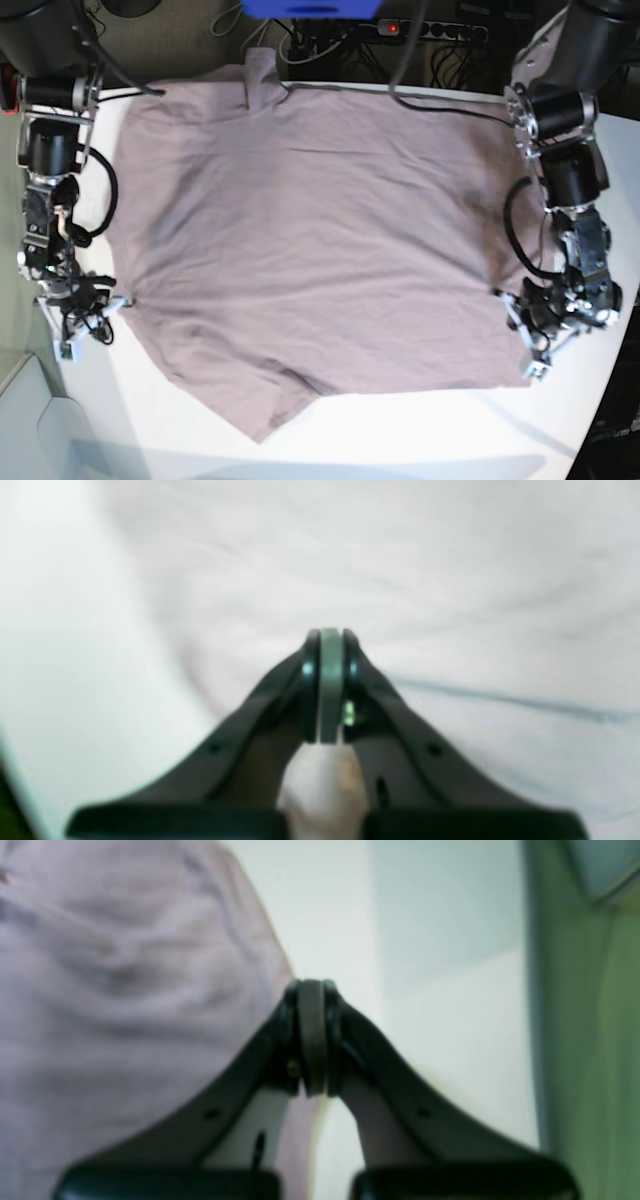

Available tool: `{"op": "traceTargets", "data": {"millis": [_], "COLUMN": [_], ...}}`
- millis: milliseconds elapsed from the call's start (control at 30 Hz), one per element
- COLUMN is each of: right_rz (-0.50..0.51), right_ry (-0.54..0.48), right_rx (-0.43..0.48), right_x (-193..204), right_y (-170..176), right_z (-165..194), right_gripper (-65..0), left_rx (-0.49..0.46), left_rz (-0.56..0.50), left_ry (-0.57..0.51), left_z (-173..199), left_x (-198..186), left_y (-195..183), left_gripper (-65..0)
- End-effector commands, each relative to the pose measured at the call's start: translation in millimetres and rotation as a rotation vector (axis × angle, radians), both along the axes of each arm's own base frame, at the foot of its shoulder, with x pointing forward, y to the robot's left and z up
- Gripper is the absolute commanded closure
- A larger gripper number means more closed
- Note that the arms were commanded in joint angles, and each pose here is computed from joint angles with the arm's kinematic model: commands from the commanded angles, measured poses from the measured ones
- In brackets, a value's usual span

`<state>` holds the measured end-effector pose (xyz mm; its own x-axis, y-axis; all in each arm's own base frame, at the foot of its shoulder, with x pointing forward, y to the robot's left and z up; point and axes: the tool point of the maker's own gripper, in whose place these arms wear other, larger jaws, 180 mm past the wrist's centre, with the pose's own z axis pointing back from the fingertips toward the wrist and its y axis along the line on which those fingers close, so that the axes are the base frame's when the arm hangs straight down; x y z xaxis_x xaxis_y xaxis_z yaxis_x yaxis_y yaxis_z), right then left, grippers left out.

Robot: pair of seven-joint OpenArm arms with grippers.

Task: Layout the t-shirt on the table in an organized manner, then fold the t-shirt properly
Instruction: 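Release the shirt and move both grippers to the shoulder corners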

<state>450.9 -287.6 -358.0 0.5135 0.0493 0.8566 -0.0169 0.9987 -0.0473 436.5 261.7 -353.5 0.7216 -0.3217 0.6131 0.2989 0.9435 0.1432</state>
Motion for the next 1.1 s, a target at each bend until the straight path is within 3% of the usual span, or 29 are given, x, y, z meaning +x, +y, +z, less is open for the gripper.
{"op": "traceTargets", "data": {"millis": [0,67,200,367,533,767,1067], "right_rz": [-0.011,-0.009,0.032,0.085,0.145,0.106,0.058], "right_ry": [-0.06,-0.062,-0.07,-0.016,0.075,0.175,0.137], "right_rx": [-0.017,-0.031,-0.004,0.063,0.09,0.111,0.127], "right_x": [3,-8,-20,-50,-69,-69,-29], "right_y": [-11,-9,28,82,113,95,69], "right_z": [23,29,34,10,-27,-68,-64], "right_gripper": [0.0,0.0,0.0,0.0,0.0,0.0,0.0], "left_rx": [0.039,0.071,0.107,0.106,0.072,0.007,-0.08], "left_rz": [0.037,0.073,0.119,0.11,0.126,0.129,0.151], "left_ry": [-0.023,-0.028,0.01,0.098,0.102,0.114,0.088], "left_z": [14,18,4,-36,-52,-74,-71], "left_x": [-4,-20,-58,-105,-122,-121,-76], "left_y": [21,35,52,45,44,40,41], "left_gripper": [-0.4,-0.4,-0.4,-0.4,-0.4,-0.4,-0.4]}}
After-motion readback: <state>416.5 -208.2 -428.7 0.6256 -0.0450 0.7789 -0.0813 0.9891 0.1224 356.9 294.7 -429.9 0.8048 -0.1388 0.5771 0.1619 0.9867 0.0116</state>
